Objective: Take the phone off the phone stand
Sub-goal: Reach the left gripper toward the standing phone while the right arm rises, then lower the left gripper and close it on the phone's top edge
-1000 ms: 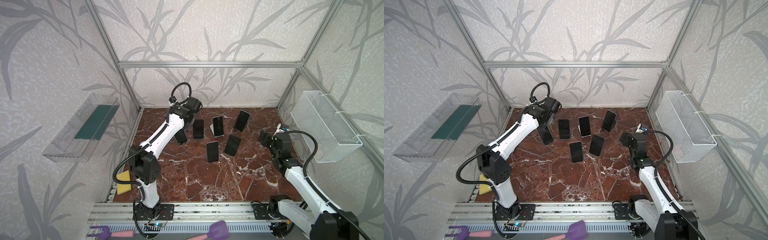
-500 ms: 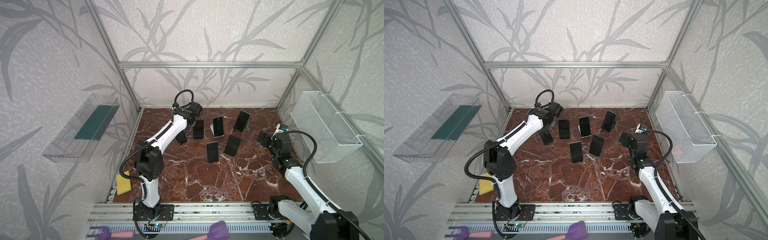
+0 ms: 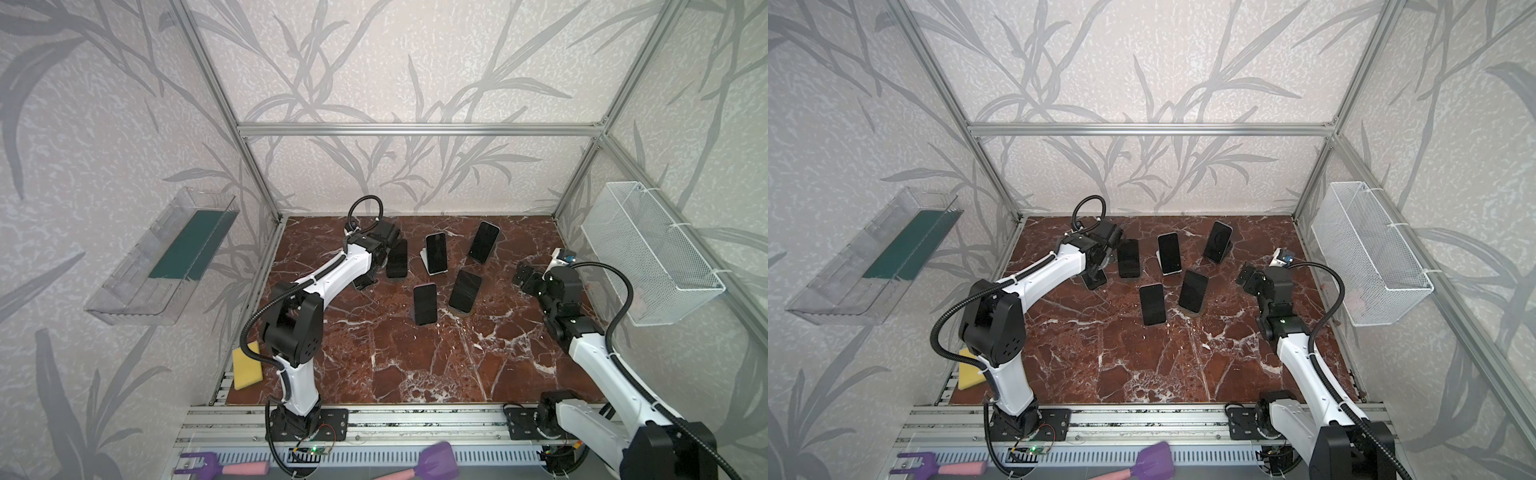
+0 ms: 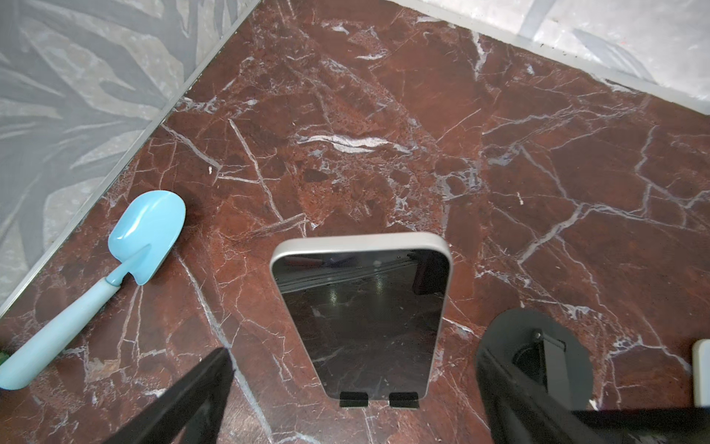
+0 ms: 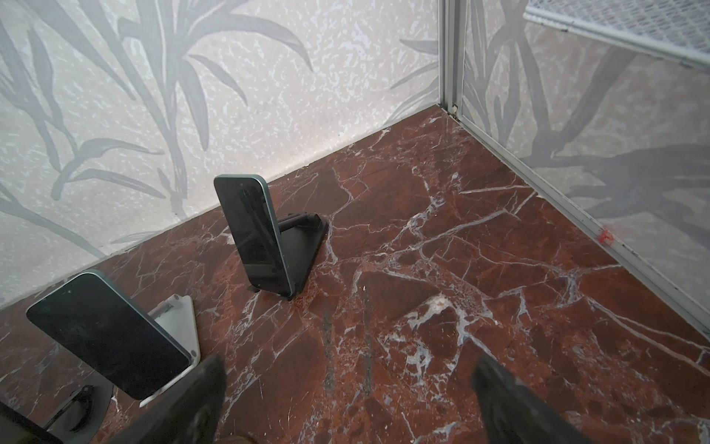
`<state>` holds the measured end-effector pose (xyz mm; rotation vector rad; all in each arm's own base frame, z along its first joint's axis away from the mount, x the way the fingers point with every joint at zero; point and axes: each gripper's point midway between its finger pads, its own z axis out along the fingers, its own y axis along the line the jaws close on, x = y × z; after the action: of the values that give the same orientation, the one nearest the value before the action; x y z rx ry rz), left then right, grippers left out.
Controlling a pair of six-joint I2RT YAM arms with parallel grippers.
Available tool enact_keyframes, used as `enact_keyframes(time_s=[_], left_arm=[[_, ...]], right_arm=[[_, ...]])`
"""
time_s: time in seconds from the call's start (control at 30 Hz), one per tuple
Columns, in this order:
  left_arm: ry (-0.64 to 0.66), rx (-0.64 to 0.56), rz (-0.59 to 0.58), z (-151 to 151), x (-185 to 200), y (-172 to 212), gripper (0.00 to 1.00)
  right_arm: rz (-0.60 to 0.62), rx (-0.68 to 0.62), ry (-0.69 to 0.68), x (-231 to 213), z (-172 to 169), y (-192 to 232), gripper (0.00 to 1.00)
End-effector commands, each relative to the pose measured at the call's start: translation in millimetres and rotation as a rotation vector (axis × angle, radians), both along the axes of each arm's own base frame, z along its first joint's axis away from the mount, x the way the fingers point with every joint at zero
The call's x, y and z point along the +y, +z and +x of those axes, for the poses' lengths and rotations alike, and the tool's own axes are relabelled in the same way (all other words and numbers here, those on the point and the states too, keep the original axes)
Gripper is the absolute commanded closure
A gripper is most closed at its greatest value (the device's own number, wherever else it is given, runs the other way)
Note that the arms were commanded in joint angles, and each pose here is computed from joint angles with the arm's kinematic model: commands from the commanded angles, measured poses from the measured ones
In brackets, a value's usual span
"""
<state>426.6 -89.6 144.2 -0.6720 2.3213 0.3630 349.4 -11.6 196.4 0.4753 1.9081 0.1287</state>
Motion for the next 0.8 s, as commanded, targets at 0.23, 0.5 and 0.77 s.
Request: enact_keyframes(time_s=[0.23, 0.5, 0.77], left_arm=[[-0.025, -0.015, 0.008, 3.8, 1.4, -4.2, 0.01], [-0.027, -0.022, 0.005, 8.1, -0.3, -16.9, 0.01], [-0.043, -0.012, 0.010, 4.6, 2.1, -33.9, 0.01]], right_arm=[[-0.001, -0.016, 0.025, 5.0, 3.9, -1.9, 0.01], [-0.011, -0.010, 0.009, 1.8, 2.7, -3.0, 0.01], [-0.016, -0.007, -0.007, -1.0, 2.1, -5.9, 0.01]])
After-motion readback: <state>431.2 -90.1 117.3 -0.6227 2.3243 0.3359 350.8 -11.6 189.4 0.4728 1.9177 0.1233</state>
